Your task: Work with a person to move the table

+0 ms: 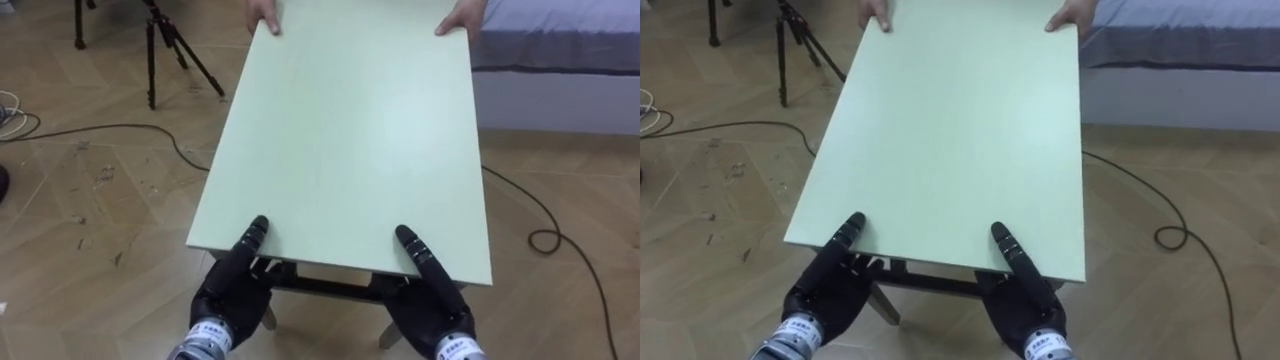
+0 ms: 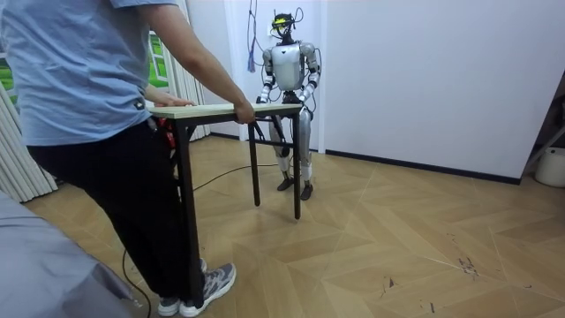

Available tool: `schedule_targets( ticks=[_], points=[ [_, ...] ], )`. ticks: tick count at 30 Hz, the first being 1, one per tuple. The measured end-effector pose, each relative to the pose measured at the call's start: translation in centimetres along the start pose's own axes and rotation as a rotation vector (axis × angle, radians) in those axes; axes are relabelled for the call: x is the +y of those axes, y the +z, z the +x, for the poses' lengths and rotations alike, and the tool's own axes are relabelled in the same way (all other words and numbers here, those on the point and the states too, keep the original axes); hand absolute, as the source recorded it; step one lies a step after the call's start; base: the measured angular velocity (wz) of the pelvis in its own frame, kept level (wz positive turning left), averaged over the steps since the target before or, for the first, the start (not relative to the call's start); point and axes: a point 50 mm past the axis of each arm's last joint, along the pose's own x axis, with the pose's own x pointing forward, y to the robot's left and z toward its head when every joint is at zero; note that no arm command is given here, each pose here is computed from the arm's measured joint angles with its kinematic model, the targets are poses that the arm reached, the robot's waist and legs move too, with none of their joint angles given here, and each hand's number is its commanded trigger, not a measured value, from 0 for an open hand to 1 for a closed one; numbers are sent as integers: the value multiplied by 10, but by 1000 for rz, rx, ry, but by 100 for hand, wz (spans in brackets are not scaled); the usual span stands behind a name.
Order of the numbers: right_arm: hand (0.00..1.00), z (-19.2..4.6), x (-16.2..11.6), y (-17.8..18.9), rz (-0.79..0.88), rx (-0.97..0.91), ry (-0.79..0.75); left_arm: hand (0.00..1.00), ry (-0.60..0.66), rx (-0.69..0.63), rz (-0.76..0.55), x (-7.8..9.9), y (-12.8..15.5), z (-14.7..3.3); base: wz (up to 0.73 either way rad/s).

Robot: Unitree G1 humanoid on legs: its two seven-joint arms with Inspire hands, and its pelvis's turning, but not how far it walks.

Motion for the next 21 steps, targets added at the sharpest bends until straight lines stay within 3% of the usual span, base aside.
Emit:
schedule_targets(
  ticks=[13,17,21],
  points=[
    [100,-3,4,-2,-3,-15,4,100,-2,-31,-3,-5,1,-6,5],
    [100,-4,12,5,1,-45,22,100,-58,-23,-2,-17,4,-1,20],
    [100,-5,16,7,-24,-30,22,100,-41,-18,-68,-12,-2,-10,-60]
  ],
)
